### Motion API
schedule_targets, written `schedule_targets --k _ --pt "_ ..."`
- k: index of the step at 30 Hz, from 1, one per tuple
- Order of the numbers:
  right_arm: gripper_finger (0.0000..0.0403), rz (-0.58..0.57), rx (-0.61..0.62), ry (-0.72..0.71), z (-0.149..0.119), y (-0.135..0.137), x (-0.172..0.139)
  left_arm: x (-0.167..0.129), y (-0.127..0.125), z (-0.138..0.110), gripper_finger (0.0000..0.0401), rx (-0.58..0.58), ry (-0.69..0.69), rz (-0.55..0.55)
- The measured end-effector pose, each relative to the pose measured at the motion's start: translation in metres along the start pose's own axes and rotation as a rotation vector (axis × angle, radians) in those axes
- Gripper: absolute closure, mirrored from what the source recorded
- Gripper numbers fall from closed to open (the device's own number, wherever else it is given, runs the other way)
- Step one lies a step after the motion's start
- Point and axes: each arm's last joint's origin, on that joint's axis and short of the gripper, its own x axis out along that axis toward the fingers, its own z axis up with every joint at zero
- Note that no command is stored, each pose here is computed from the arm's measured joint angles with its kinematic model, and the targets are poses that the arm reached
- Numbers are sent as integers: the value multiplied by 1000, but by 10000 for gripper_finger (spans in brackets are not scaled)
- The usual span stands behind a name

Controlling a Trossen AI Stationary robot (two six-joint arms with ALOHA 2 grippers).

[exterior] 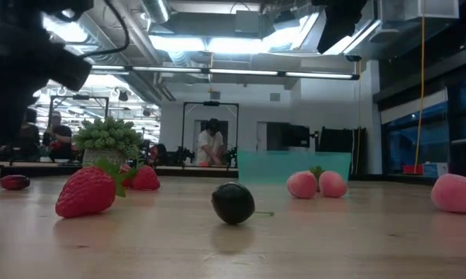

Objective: Pick and placing Produce into tupperware
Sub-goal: Put the cherry into the blue bin

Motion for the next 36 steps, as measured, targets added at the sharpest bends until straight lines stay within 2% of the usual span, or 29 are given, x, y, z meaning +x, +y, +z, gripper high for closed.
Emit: schedule_targets --k 4,15,23,30,36 --pt "298 0 0 0 0 0 0 10 3 -4 246 -36 16 33" --pt "298 0 -4 1 0 0 0 28 -4 -7 246 -32 51 29" --pt "298 0 -4 2 0 0 0 37 -5 -7 252 -34 85 76" --pt "298 0 -8 2 0 0 0 40 -6 -7 291 -39 98 88" --pt "298 0 -9 2 0 0 0 40 -6 -7 364 -38 98 88"
